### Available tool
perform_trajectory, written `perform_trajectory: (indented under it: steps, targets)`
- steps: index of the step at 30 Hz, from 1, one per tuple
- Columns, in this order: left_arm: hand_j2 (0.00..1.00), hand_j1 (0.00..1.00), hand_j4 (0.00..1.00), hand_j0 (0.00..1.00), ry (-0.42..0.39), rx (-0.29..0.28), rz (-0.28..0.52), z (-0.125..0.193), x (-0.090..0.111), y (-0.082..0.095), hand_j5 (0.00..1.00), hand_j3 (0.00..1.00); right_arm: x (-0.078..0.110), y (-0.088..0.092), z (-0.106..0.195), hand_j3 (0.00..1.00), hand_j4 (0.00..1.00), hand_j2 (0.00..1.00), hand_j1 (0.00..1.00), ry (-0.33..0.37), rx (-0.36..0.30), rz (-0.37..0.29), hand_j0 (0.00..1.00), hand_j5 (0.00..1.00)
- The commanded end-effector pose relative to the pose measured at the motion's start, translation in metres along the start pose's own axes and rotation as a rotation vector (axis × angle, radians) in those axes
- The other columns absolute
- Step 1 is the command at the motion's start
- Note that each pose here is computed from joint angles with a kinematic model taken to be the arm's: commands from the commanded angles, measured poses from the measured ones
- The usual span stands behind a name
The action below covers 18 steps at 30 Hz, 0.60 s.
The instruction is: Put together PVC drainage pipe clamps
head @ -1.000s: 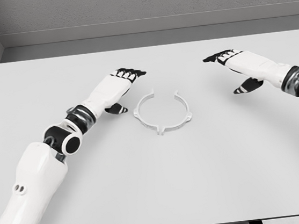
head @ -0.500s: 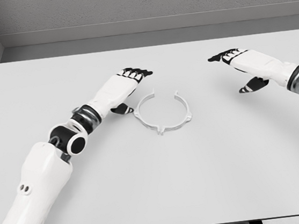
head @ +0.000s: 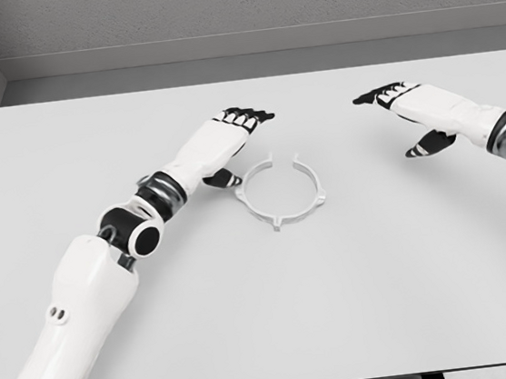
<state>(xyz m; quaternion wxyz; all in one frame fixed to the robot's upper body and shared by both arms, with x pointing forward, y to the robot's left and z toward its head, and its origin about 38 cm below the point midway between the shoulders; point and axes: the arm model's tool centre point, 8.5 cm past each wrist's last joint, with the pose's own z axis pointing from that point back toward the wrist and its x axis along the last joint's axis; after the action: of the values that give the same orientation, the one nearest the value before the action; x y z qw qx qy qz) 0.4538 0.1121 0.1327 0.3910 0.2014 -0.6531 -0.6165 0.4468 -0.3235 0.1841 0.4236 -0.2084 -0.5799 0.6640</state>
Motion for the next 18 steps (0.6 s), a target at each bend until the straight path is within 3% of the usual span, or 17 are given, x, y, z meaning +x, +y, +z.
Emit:
perform_trajectory:
  steps: [1,13,18]
  targets:
    - [1.0,1.0,1.0,1.0,-0.003,0.004,0.006,-0.001,0.002,0.001,1.0,1.0,0.001,-0.001,0.0,1.0,1.0,1.0,1.0,-0.002,-0.002,-0.003,1.0,1.0]
    - [1.0,1.0,1.0,1.0,0.038,0.046,0.004,0.02,-0.024,0.019,1.0,1.0,0.0,0.0,0.0,1.0,1.0,1.0,1.0,-0.001,0.002,-0.002,1.0,1.0]
    - [1.0,1.0,1.0,1.0,0.042,0.034,0.007,0.023,-0.025,0.012,1.0,1.0,0.002,-0.001,-0.001,1.0,1.0,1.0,1.0,-0.008,0.002,-0.001,1.0,1.0]
